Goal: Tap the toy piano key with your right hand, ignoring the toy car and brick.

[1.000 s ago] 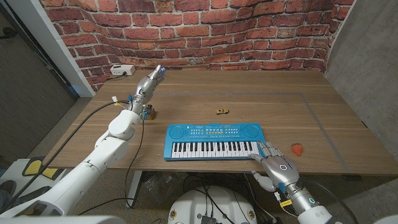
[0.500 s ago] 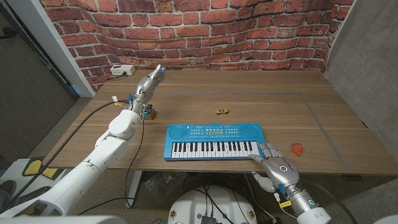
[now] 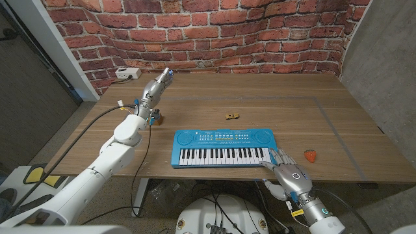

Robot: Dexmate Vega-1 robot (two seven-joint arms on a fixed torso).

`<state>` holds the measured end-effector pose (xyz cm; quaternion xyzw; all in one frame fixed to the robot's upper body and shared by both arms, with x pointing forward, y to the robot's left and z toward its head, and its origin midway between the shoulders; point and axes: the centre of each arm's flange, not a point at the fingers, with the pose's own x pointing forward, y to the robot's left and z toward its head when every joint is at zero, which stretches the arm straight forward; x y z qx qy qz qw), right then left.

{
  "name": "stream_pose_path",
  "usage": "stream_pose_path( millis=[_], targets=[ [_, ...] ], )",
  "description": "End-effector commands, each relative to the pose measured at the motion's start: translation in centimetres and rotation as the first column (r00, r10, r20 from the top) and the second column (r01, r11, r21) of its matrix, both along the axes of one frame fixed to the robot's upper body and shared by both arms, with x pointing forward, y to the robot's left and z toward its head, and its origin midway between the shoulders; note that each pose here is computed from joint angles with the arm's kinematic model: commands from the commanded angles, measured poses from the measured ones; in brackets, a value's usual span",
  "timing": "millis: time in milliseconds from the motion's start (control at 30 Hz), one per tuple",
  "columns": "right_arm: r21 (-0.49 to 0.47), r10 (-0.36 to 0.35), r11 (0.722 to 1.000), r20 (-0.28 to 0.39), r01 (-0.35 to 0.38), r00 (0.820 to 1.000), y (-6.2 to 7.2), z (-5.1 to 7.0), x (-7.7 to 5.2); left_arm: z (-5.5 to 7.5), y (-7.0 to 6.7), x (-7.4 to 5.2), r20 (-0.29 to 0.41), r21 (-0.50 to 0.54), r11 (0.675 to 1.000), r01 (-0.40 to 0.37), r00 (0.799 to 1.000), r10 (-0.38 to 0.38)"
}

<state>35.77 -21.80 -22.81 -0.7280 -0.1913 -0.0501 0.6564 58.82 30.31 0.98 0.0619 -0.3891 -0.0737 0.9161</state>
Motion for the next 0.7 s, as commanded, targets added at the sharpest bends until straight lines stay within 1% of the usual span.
stream_pose_path(
  millis=[33,333,700],
  targets=[
    [-0.001,0.004,1.000,-0.013,-0.004,1.000,0.07,-0.20,0.44,0.22,0.37,-0.34,0.012,-0.007,1.000,-0.011,1.000,0.011],
    [0.005,-0.004,1.000,-0.021,0.005,1.000,0.06,-0.26,0.53,0.45,0.23,0.00,0.011,-0.003,1.000,-0.005,1.000,0.005],
    [-0.011,-0.016,1.000,-0.007,0.016,1.000,-0.08,0.21,0.43,0.65,0.20,0.18,0.009,-0.004,1.000,-0.007,1.000,0.007]
  ],
)
